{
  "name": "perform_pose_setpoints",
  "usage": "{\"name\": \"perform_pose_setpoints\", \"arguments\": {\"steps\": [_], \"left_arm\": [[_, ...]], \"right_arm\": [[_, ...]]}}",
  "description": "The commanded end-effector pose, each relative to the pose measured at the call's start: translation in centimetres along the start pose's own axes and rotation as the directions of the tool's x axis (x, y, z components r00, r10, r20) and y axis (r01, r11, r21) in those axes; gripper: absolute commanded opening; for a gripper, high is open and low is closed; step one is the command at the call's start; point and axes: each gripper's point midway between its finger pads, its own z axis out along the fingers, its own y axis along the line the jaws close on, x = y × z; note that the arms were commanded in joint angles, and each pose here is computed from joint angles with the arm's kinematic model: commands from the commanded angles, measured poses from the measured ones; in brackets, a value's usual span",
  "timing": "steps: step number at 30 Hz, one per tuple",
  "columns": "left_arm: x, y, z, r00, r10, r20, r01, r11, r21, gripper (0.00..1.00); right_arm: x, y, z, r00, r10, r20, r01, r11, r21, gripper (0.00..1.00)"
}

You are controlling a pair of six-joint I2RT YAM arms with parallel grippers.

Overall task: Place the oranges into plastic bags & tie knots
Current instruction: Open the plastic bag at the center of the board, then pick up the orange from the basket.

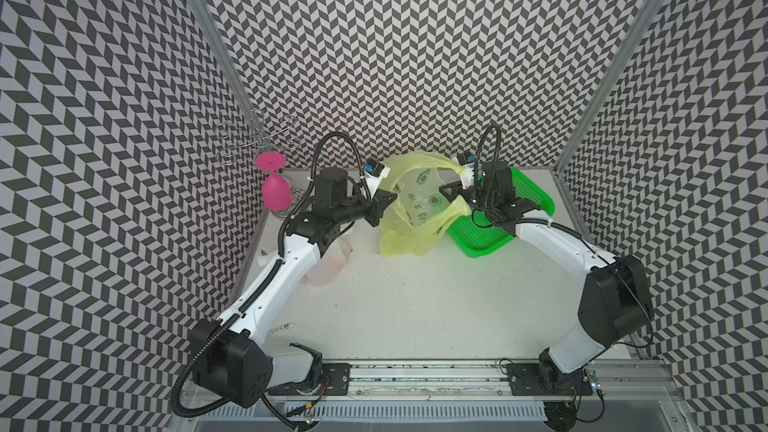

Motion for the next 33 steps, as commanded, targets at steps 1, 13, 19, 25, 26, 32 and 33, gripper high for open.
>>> {"name": "perform_pose_setpoints", "arguments": {"steps": [1, 13, 19, 25, 26, 32, 33], "left_arm": [[-0.6, 1.0, -1.1, 0.998, 0.055, -0.027, -0.056, 0.998, -0.037, 0.0], [-0.6, 3.7, 0.0, 0.996, -0.003, -0.091, -0.007, 0.993, -0.117, 0.0], [-0.5, 4.4, 0.4, 0.996, -0.027, -0.088, 0.013, 0.989, -0.149, 0.0], [-0.3, 4.2, 0.7, 0.995, -0.049, -0.082, 0.038, 0.991, -0.128, 0.0], [-0.3, 4.1, 0.7, 0.995, -0.054, -0.081, 0.044, 0.991, -0.124, 0.0], [0.0, 3.6, 0.7, 0.996, -0.063, -0.065, 0.057, 0.993, -0.099, 0.0], [0.1, 3.6, 0.8, 0.996, -0.063, -0.065, 0.057, 0.994, -0.097, 0.0]], "right_arm": [[-0.2, -1.3, -0.3, 1.0, -0.003, 0.007, 0.003, 1.0, 0.03, 0.16], [-0.2, 3.6, -7.5, 0.949, -0.313, -0.032, 0.291, 0.912, -0.288, 0.83], [-1.8, -4.8, -10.3, 0.959, -0.282, 0.03, 0.281, 0.959, 0.039, 0.9], [-2.2, -15.4, -8.1, 0.946, -0.303, -0.113, 0.321, 0.841, 0.435, 0.91], [-2.0, -16.6, -7.6, 0.943, -0.304, -0.136, 0.332, 0.821, 0.464, 0.92], [1.2, -21.5, -3.6, 0.925, -0.242, -0.293, 0.363, 0.79, 0.495, 0.93], [2.0, -22.2, -2.9, 0.92, -0.218, -0.325, 0.362, 0.79, 0.494, 0.93]]}}
